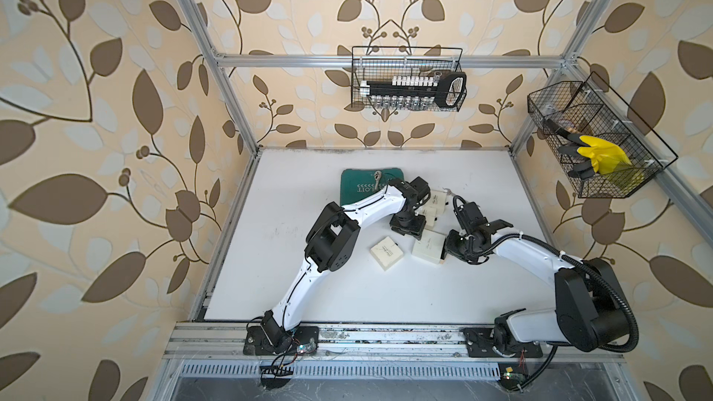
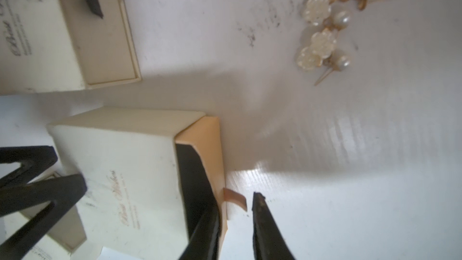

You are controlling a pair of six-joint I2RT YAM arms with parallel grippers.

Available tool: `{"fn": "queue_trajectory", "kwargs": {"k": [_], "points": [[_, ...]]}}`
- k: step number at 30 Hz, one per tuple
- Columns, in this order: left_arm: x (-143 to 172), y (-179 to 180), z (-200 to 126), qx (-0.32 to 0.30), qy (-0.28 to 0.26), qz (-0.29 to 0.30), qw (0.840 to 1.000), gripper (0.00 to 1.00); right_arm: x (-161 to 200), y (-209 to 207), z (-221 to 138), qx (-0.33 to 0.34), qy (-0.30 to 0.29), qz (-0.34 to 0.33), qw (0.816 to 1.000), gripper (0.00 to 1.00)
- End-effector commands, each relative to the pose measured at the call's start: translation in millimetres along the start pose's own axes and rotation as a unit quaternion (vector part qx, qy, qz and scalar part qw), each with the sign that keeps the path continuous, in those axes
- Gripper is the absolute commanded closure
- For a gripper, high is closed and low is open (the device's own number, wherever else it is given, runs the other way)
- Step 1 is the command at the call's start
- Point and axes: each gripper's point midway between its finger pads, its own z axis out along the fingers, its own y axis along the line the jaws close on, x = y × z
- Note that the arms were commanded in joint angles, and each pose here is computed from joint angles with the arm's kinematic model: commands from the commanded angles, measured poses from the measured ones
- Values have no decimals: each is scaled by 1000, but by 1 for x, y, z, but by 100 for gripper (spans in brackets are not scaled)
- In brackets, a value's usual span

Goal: Take out the earrings from the drawer-style jewelry box
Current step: Open the drawer in the jewelry box.

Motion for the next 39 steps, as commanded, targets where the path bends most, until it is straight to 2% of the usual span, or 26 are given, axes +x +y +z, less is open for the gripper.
{"fn": "queue_trajectory", "kwargs": {"k": [1, 9, 14, 20, 26, 32, 39], "points": [[38, 98, 39, -191, 81, -26, 978, 42, 14, -69, -6, 140, 17, 30, 990, 76], [38, 102, 39, -202, 80, -23, 976, 44, 15, -87, -8, 163, 18, 49, 985, 76], [35, 96, 35, -189, 77, -23, 979, 44, 13, -76, -5, 135, 19, 44, 990, 76], [20, 54, 14, -102, 45, -15, 994, 41, -4, -39, -14, 46, -5, 12, 999, 76], [1, 7, -23, 2, -6, -8, 1000, 37, -21, -25, -37, 41, -45, -39, 997, 75], [-7, -7, -39, 30, -33, -6, 999, 36, -21, -13, -42, 36, -53, -74, 995, 74], [-9, -12, -43, 46, -48, -1, 998, 34, -10, 15, -30, -24, -31, -97, 995, 75]]}}
